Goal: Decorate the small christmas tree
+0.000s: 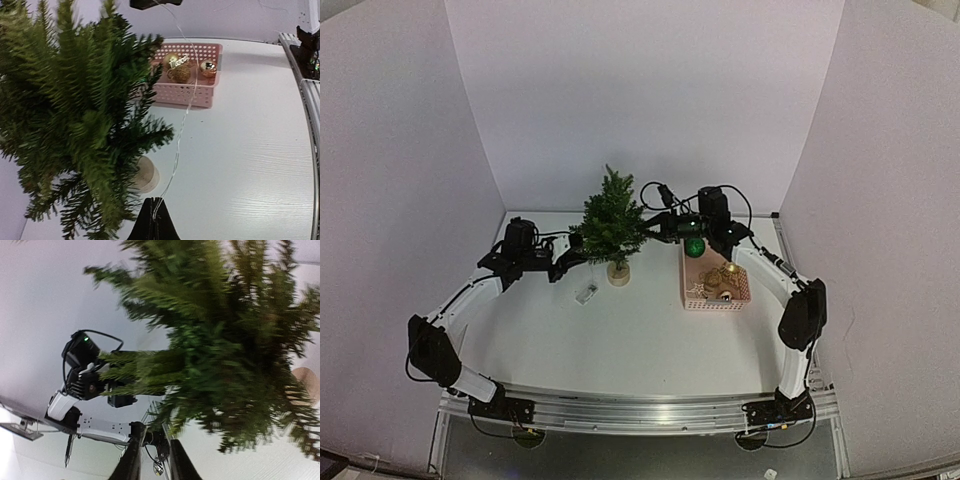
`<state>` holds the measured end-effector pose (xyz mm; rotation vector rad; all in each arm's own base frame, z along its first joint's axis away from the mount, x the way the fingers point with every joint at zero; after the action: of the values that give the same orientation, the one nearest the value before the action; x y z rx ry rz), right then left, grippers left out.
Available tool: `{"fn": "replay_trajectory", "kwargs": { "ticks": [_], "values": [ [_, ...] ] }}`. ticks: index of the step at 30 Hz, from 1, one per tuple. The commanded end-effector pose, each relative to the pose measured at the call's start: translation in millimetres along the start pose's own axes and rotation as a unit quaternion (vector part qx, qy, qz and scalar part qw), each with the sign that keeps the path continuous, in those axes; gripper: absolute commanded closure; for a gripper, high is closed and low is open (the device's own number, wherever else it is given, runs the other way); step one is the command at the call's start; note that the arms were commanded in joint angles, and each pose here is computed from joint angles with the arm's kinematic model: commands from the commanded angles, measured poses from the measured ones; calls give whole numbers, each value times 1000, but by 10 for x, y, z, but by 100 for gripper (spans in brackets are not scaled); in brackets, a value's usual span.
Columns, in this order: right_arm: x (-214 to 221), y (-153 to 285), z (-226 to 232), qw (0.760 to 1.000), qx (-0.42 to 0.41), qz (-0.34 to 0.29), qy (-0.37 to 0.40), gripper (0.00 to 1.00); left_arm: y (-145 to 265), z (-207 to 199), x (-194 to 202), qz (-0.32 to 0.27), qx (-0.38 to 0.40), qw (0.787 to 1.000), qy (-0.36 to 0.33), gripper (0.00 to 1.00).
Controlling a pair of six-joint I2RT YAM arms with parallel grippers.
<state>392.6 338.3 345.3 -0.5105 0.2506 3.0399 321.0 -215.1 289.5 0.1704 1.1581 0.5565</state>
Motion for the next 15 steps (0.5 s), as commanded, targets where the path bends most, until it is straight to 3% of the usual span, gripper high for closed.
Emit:
{"fn": "replay_trajectory", "kwargs": {
  "ticks": [1, 5, 15],
  "values": [
    [-217, 305, -59, 995, 42, -91, -13, 71, 280, 216, -111, 47, -56, 996, -54, 100],
    [-252, 289, -42, 995, 38, -91, -12, 56, 350, 284, -24, 82, -63, 992, -69, 100],
    [-278, 284, 2, 995, 33, -90, -2, 47, 416, 557, 452, 160, -82, 978, -104, 100]
  ]
}}
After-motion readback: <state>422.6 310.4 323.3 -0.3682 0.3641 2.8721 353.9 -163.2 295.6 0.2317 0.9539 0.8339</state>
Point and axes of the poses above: each gripper's point midway between its finger pads, its own y axis back along the fingers, its own z axis along the line the jaws close on, x = y × z, the point moved 6 cm from there along y, back along the fingers, and after that the axes turned 11 degrees about -y, right-handed, at the moved point
